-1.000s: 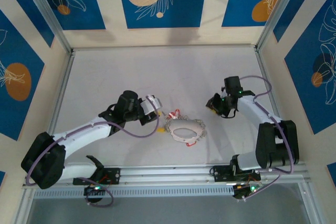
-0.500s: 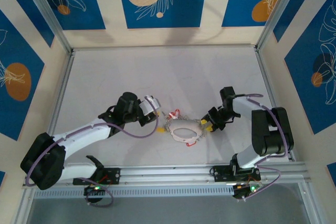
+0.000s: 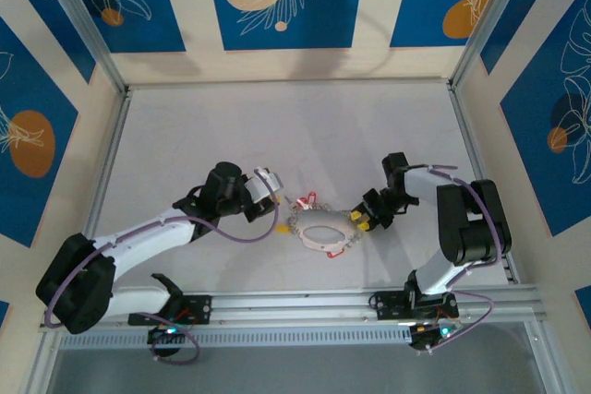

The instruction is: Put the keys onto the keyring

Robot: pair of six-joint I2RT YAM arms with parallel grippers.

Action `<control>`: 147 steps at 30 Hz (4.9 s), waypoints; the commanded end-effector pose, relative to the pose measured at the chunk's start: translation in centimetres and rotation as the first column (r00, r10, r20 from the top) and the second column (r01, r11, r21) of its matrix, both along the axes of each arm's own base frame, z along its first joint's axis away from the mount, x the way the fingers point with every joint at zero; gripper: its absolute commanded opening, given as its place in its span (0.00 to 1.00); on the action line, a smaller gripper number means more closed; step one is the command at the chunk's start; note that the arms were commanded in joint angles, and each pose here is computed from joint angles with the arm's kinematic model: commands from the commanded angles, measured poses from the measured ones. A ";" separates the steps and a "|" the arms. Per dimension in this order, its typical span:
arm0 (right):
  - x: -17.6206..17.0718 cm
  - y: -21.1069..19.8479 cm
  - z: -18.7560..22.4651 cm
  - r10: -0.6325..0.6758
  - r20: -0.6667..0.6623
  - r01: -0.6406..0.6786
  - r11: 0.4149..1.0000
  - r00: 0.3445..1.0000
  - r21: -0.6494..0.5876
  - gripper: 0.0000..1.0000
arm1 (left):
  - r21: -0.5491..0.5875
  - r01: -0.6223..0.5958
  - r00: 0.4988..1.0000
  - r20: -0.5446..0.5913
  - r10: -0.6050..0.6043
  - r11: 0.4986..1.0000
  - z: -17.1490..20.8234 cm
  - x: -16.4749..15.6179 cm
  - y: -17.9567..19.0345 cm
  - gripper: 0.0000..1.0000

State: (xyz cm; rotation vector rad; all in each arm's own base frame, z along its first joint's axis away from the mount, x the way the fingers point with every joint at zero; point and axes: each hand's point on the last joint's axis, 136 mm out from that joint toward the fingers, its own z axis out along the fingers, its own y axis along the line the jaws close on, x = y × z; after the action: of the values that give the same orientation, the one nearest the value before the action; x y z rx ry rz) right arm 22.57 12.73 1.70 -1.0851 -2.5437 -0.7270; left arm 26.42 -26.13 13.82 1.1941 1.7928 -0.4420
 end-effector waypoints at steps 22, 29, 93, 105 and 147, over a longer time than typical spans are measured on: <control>6.5 9.3 12.7 0.555 0.784 -0.528 0.770 0.278 -0.358 0.00 | -0.077 0.020 0.996 0.083 -0.013 0.997 6.1 -0.6 1.9 0.44; 2.0 13.6 20.4 0.425 0.693 -0.415 0.578 -0.582 -0.702 0.00 | -0.094 0.117 0.988 0.112 -0.106 0.989 9.5 -1.8 1.5 0.52; -0.9 16.9 21.5 0.217 0.437 -0.296 0.476 -0.873 -0.828 0.00 | -0.213 0.462 0.887 0.077 -0.456 0.861 5.6 -6.6 -4.0 0.00; -0.1 17.0 20.9 0.255 0.467 -0.310 0.478 -0.847 -0.822 0.00 | -0.184 0.462 0.885 0.038 -0.463 0.868 5.0 -6.7 -4.0 0.29; 0.2 16.9 20.4 0.251 0.503 -0.340 0.490 -0.827 -0.803 0.00 | -0.215 0.372 0.928 0.083 -0.362 0.903 5.8 -5.0 -4.4 0.29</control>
State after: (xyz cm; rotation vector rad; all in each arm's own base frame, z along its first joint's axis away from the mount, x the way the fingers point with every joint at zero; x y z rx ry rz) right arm 22.57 29.28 20.31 2.6677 -2.8460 -1.6104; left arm 21.94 -29.73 18.15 1.3782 1.4798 -0.7516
